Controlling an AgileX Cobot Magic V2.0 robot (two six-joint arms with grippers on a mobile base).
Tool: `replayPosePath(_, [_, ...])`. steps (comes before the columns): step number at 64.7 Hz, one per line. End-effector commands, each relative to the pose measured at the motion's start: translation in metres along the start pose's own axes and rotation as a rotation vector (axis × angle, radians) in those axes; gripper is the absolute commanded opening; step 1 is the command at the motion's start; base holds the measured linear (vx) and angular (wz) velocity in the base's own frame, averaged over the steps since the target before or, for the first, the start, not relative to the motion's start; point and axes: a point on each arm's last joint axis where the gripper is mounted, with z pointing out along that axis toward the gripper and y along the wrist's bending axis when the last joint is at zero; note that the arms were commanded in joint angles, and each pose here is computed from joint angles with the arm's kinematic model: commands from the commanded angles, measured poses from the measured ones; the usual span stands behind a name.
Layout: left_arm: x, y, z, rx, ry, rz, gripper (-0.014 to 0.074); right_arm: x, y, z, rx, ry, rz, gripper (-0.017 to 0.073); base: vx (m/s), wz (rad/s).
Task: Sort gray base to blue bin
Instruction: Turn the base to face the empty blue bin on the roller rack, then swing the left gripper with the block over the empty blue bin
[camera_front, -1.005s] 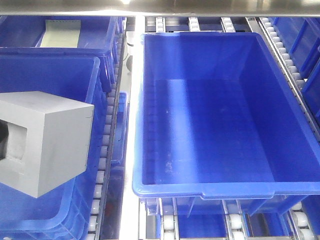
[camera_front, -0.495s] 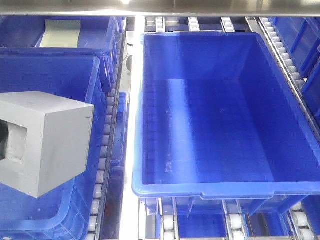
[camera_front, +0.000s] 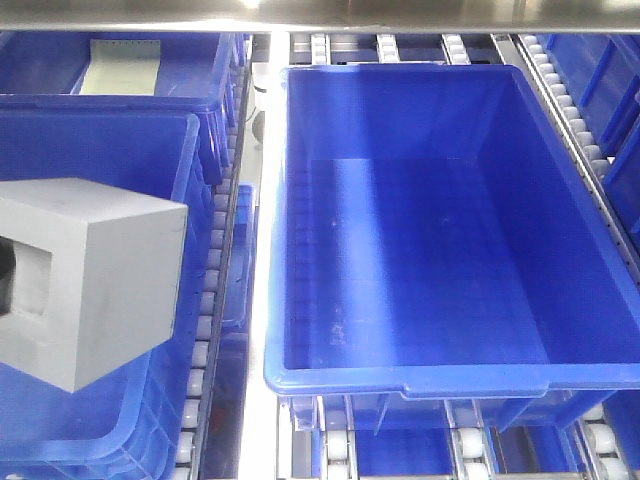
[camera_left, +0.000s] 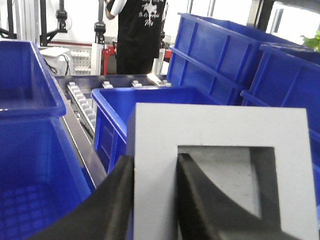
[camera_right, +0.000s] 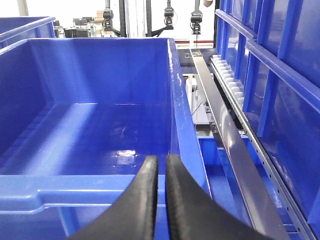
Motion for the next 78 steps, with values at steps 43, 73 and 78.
replayPosePath(43, [0.008,-0.098,0.172,0.375,-0.013,-0.03,0.0004,-0.007,0.0,-0.001,0.001,-0.083,-0.011,-0.0004,0.0,0.0])
replayPosePath(73, [0.077,-0.124,0.289,0.29,0.313,0.028,0.0018,-0.007,0.0,-0.001,0.001,-0.083,-0.011,-0.0004,0.0,0.0])
replayPosePath(78, [0.087,-0.123,0.291,0.28,0.353,0.035,0.0022,-0.007,0.0,-0.001,0.001,-0.083,-0.011,-0.0004,0.0,0.0])
